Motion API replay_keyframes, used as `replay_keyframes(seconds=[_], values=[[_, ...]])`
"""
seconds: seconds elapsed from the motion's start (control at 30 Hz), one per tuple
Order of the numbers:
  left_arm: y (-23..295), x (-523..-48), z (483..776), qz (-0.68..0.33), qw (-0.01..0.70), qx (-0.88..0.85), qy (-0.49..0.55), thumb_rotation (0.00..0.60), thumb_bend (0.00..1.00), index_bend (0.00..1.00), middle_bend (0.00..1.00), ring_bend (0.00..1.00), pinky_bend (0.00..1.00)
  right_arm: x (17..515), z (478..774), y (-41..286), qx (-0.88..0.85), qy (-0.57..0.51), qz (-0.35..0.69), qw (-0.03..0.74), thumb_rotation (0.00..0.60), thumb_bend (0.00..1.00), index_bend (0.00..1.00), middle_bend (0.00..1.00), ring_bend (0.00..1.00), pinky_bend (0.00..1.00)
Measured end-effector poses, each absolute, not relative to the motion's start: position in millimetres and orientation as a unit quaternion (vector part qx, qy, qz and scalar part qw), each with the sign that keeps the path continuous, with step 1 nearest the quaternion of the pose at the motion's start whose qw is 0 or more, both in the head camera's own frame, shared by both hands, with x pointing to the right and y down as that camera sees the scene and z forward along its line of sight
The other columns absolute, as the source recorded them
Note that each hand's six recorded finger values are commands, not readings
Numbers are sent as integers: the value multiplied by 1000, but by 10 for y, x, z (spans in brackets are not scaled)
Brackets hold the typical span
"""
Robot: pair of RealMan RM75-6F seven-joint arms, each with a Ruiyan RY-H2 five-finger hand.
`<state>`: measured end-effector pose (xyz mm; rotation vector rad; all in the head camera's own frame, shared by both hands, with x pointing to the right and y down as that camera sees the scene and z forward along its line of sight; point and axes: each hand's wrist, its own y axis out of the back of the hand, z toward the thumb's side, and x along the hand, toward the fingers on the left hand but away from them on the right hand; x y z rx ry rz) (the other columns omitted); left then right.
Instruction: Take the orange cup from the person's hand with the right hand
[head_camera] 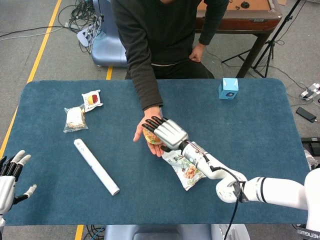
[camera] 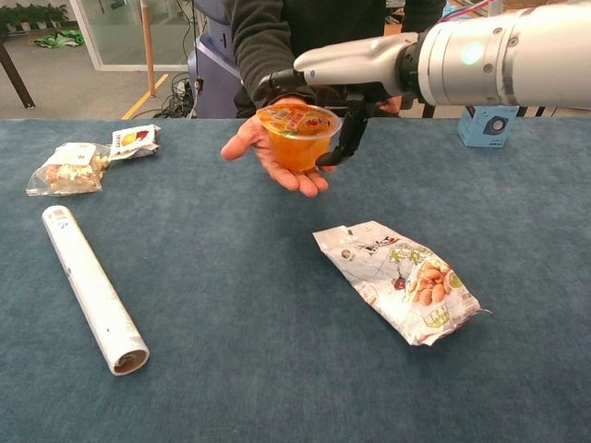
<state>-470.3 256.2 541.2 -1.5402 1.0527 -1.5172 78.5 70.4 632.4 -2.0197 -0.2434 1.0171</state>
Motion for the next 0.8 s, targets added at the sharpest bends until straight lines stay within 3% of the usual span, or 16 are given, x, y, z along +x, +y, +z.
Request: replay_keyframes(seconds=[0.1,0.2,0.57,0.8], values=[[2574,-4716,5412,-590,359,-597,409,600,210,144,75,89,17,738,6348,705,-807,-96,406,418,600,290,50,68,0,220],[2585,-4751,5403,-593,357,-593,411,600,211,144,75,89,17,704,6350,684,-809,-106,402,416,600,375,152,125,18,250],[2592,-4771,5397,-594,358,-591,412,600,210,144,75,89,17,682,6368,604,-806,-134,394,421,600,555,472,318,256,570],[2593,-4778,5396,-594,358,-592,412,600,210,144,75,89,17,849,6207,530,-809,-173,378,416,600,562,508,324,262,578]])
